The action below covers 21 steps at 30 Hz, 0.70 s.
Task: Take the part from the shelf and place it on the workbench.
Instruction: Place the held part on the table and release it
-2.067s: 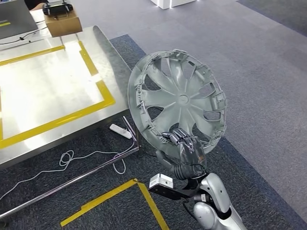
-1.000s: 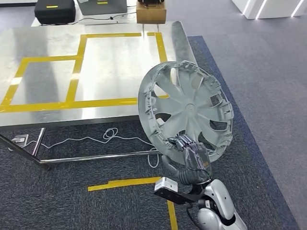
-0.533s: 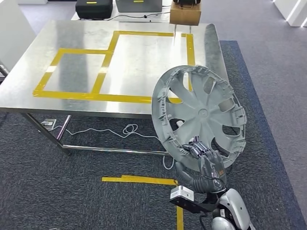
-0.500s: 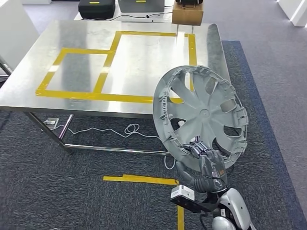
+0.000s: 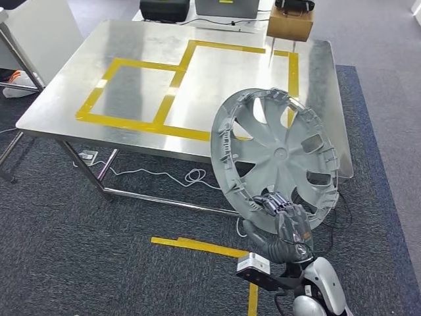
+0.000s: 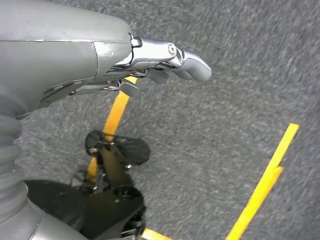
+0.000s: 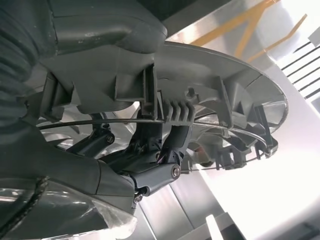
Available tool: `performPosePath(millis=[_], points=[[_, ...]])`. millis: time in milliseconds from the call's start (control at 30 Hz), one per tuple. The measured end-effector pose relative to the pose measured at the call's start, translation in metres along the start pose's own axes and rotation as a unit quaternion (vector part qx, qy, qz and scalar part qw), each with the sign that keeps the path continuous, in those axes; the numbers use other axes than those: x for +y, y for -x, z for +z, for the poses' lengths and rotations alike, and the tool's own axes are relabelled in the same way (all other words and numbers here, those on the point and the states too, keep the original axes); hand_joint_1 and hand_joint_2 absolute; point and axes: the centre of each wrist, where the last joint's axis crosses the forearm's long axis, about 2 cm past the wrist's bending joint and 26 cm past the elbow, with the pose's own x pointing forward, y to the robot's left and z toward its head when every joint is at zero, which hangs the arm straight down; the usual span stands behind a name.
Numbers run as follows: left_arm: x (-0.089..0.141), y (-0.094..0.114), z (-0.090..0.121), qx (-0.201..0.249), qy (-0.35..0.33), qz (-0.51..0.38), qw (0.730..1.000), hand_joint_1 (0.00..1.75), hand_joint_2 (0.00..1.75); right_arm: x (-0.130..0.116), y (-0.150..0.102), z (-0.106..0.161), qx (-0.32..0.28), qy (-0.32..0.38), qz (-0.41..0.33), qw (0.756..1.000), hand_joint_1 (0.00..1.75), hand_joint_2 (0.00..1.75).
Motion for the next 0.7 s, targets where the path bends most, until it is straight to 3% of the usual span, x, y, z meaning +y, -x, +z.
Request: performPosePath(millis=[700], points=[[-0.0083,-0.0027,-0.0025,-0.003,0.014,0.001,1.0,0.0,1.75,-0.0056,0.0005,0.0041,-0.009,0.002,0.008,1.0,1.75,1.75]])
